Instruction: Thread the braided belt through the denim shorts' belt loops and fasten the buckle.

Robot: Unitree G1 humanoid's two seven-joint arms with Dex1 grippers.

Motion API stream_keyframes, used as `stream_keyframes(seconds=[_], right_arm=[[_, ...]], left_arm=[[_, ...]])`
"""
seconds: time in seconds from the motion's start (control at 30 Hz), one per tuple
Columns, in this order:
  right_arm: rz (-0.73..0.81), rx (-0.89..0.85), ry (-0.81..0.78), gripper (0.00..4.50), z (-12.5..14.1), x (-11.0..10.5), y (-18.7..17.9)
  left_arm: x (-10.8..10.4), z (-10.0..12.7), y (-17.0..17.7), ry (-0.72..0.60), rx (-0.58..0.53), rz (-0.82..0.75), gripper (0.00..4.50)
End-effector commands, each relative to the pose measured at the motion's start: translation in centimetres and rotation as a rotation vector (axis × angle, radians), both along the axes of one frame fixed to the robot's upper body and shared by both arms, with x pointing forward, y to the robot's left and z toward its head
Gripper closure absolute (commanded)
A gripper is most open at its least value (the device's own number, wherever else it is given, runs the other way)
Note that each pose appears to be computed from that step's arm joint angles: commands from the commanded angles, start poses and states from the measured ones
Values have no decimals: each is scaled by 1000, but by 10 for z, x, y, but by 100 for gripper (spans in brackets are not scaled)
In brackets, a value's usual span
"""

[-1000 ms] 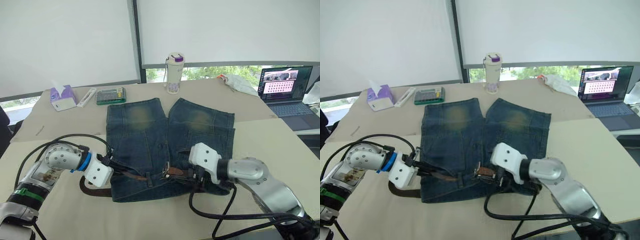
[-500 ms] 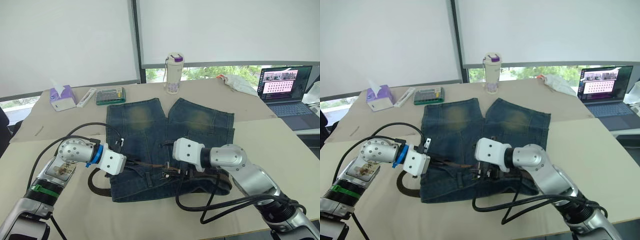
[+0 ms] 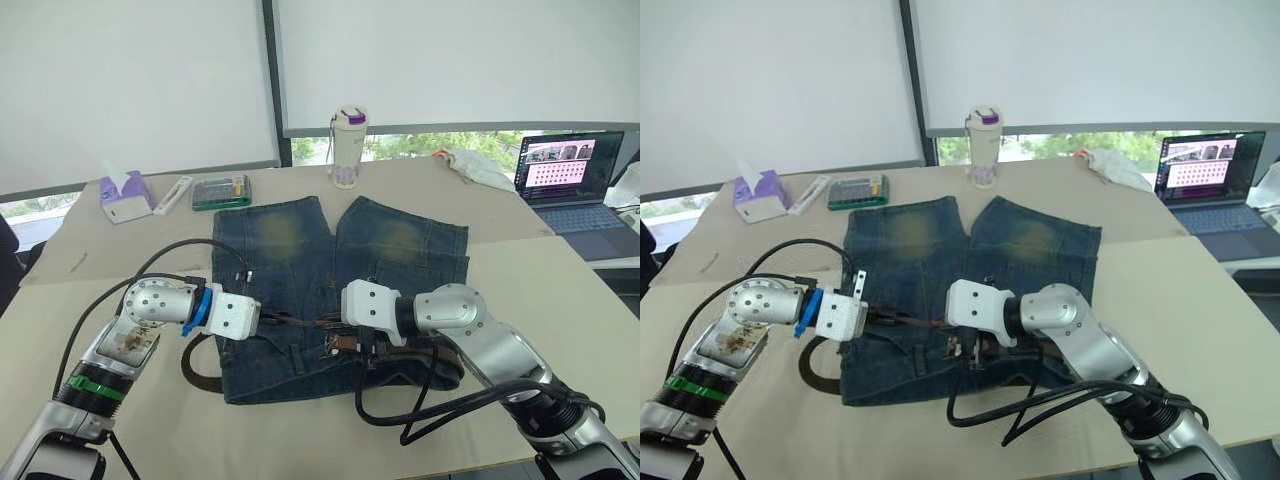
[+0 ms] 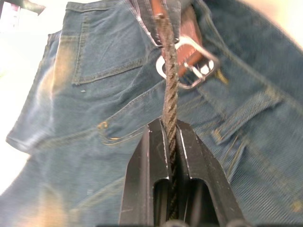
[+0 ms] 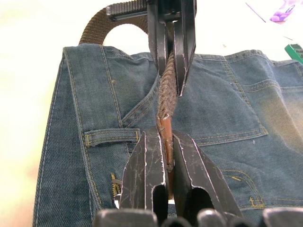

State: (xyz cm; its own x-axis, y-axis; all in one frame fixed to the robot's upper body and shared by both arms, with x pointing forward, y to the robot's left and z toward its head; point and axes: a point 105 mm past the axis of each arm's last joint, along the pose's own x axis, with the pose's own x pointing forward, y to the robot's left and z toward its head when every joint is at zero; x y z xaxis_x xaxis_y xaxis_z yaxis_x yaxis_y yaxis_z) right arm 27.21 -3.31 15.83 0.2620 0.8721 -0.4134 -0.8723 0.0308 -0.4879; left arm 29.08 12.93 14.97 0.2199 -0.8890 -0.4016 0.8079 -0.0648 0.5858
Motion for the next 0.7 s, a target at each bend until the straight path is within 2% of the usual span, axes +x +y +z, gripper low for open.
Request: stream_keyframes(seconds=[0.03, 0.1, 0.17, 0.4, 0.47, 0.7], right_arm=[[20, 30, -31, 450, 15, 0, 3], [20, 29, -27, 450, 15, 2, 2], [21, 24, -24, 450, 13, 2, 1], [32, 28, -16, 450, 11, -1, 1], [36, 27, -14, 450, 11, -2, 1], [49, 29, -17, 450, 12, -5, 2]], left_arm=[[-17, 35, -14, 225, -184, -2, 316], [-21, 35, -16, 343, -200, 15, 252], [-21, 32, -16, 370, -184, 20, 187], [-15, 15, -12, 262, -83, 14, 187], [-10, 13, -13, 229, -82, 20, 187], [-7, 3, -16, 193, -57, 3, 404]])
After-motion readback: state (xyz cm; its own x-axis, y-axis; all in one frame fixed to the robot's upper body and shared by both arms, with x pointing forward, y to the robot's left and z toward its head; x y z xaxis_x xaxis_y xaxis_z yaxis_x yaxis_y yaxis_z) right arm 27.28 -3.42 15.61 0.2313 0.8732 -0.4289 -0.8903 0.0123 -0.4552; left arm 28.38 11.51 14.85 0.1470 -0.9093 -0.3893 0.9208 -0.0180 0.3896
